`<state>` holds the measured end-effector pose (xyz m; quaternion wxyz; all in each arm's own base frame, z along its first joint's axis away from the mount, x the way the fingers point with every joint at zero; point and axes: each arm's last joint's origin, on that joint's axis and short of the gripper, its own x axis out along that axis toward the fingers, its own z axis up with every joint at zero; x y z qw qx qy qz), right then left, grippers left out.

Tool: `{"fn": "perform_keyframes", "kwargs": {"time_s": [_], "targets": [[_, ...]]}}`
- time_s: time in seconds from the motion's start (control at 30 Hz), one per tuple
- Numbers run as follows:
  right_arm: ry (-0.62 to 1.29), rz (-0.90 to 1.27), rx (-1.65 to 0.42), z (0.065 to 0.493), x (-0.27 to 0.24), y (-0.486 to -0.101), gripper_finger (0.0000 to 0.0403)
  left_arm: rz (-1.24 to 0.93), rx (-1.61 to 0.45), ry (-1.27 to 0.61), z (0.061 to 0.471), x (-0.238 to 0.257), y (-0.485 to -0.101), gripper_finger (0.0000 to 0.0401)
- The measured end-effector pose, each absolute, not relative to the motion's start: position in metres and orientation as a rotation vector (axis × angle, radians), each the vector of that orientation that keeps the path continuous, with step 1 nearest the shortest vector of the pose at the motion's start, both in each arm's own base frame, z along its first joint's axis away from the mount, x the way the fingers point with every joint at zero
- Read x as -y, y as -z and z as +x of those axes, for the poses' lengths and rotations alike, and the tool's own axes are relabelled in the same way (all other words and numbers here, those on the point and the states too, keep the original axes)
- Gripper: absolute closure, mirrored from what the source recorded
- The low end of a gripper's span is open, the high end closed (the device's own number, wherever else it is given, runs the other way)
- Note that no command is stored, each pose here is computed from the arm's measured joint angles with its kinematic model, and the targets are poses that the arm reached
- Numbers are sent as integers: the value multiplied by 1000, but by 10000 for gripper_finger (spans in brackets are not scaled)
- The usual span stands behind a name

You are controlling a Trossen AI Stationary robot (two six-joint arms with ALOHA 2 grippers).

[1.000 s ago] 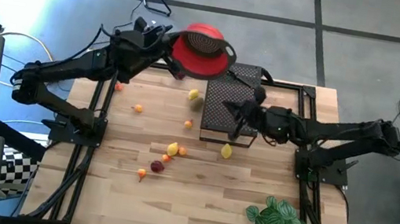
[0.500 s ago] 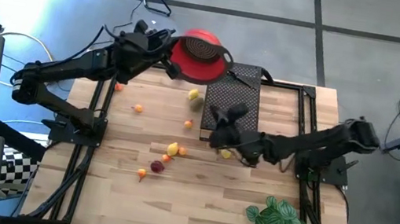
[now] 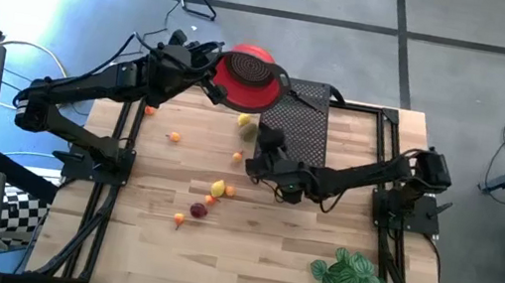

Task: Pick & Place Fruit
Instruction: Put the red strainer bowl on the shelf

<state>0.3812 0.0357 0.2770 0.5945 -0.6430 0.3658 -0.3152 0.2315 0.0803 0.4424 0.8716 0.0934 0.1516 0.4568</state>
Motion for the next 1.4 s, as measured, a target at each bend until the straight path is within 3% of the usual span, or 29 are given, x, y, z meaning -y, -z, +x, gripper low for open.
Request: {"fn": "perform_keyframes", "kwargs": {"time_s": [0.33,0.53,0.9,1.4], "targets": [[702,-1494,-775,383,-33,-280,189,165,-305,-899,233,-79,-442,398],[748,-1475,-824,384,-11,-280,142,148,-303,-895,233,-79,-441,398],[685,-1512,-861,386,15,-275,157,145,-309,-877,233,-79,-440,398],[681,-1508,-858,386,32,-275,257,120,-312,-858,233,-78,-439,398]]}}
